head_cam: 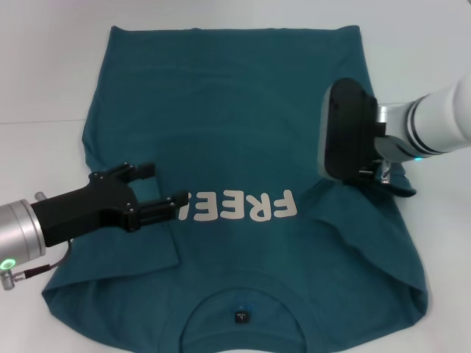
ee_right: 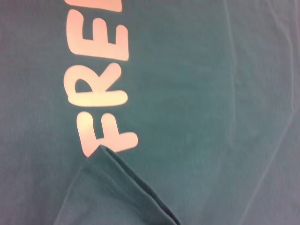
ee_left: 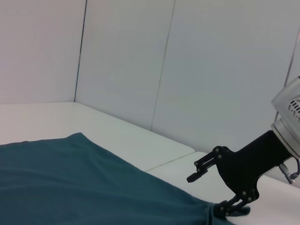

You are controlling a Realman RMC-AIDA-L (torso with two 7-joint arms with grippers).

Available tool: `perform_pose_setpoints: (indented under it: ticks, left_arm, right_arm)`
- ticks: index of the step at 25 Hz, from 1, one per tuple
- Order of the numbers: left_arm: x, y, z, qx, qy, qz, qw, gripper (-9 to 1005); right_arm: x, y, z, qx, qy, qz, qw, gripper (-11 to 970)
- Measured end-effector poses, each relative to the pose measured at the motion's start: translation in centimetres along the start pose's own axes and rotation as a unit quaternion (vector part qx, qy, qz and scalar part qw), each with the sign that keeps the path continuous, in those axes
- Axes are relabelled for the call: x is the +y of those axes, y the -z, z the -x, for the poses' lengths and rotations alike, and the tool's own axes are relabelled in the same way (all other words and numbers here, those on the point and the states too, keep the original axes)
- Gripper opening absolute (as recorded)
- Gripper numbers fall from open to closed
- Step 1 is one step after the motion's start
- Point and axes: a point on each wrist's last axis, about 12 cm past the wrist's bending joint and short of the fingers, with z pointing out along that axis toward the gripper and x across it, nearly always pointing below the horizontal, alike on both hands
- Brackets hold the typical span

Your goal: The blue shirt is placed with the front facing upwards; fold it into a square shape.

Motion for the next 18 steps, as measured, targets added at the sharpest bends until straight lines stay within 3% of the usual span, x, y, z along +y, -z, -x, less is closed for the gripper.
perform_pose_setpoints:
  ticks: [7, 18]
  left_arm:
    - [0.1, 0.0, -0.1, 0.000, 0.000, 0.003, 1.000, 905]
    - [-0.1, 0.1, -0.2, -0.009, 0.010, 0.004, 1.000, 906]
  right_arm:
    - [-0.2, -0.5, 1.4, 0.005, 0.044, 0.008, 0.999, 709]
    - [0.1, 0.7, 0.1, 0.024, 0.041, 0.041, 0.998, 707]
